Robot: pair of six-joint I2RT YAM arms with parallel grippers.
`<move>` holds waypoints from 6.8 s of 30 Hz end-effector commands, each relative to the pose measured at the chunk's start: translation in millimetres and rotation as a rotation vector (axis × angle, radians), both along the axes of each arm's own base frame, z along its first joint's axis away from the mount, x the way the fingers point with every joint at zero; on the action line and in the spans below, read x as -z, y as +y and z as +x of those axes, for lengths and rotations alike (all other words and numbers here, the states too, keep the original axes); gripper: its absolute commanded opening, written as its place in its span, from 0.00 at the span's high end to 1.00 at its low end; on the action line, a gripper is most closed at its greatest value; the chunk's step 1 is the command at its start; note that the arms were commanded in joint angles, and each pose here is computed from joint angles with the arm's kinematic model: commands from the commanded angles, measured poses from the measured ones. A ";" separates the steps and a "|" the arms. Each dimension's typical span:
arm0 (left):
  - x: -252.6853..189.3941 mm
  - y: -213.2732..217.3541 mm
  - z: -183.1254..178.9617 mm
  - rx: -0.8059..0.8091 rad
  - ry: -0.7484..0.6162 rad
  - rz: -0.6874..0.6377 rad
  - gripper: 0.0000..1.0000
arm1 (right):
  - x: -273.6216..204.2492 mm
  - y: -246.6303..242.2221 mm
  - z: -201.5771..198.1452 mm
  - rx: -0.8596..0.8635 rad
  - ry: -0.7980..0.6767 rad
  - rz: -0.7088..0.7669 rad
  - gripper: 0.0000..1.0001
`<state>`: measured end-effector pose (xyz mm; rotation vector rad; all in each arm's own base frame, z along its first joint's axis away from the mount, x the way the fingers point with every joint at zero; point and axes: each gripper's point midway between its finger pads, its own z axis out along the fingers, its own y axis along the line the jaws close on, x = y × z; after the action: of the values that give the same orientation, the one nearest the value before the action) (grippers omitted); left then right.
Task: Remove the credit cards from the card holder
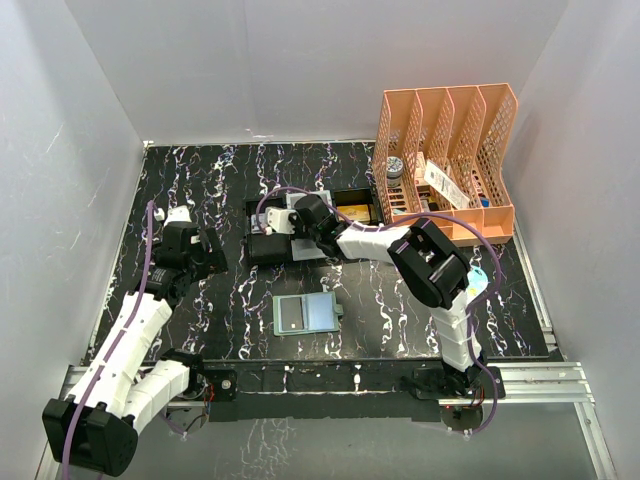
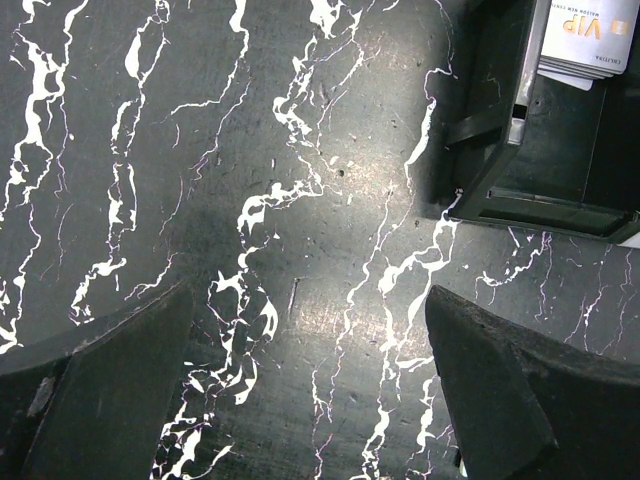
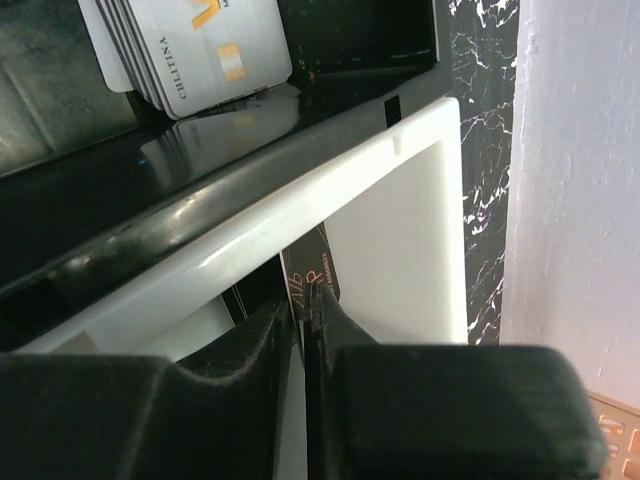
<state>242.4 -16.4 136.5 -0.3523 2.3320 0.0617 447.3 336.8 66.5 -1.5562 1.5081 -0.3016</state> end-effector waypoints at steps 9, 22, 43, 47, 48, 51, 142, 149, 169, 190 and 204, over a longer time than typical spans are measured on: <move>-0.6 -3.5 4.3 0.021 0.008 -0.006 0.01 | -31.7 20.2 21.1 0.007 -0.009 0.125 0.75; 4.6 -8.0 4.8 0.045 0.030 -0.017 0.01 | -19.7 13.5 16.6 -0.002 0.093 0.114 0.65; 7.3 -12.3 4.8 0.065 0.043 -0.030 0.01 | -18.1 13.2 16.6 0.004 0.150 0.102 0.64; 6.7 -12.5 5.2 0.066 0.041 -0.032 0.01 | -27.4 14.4 16.2 0.001 0.147 0.125 0.62; 6.7 -12.9 5.2 0.068 0.041 -0.033 0.01 | -29.1 15.2 15.5 -0.003 0.149 0.131 0.61; 6.9 -12.8 5.2 0.067 0.040 -0.033 0.01 | -36.8 15.7 17.0 0.009 0.150 0.161 0.60; 24.9 -164.6 -66.7 0.461 0.154 -0.807 0.28 | -0.9 31.7 -250.2 0.919 1.342 1.294 0.57; 31.7 -188.3 -77.4 0.568 0.181 -0.766 0.41 | 31.4 13.7 -253.9 1.003 1.300 1.280 0.60; 103.6 -189.7 -78.2 0.437 0.320 -0.545 0.71 | 36.1 16.1 -258.7 0.991 1.335 1.273 0.73; 123.7 -172.2 -90.9 0.415 0.382 -0.450 0.77 | 26.8 26.6 -263.8 0.908 1.385 1.254 0.83; 124.3 -174.9 -92.1 0.432 0.398 -0.452 0.80 | 21.1 25.7 -262.5 0.893 1.366 1.252 1.00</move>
<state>162.5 -204.6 26.1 -0.0666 2.6819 -0.7639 181.2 354.8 27.9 0.2424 2.5433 1.2175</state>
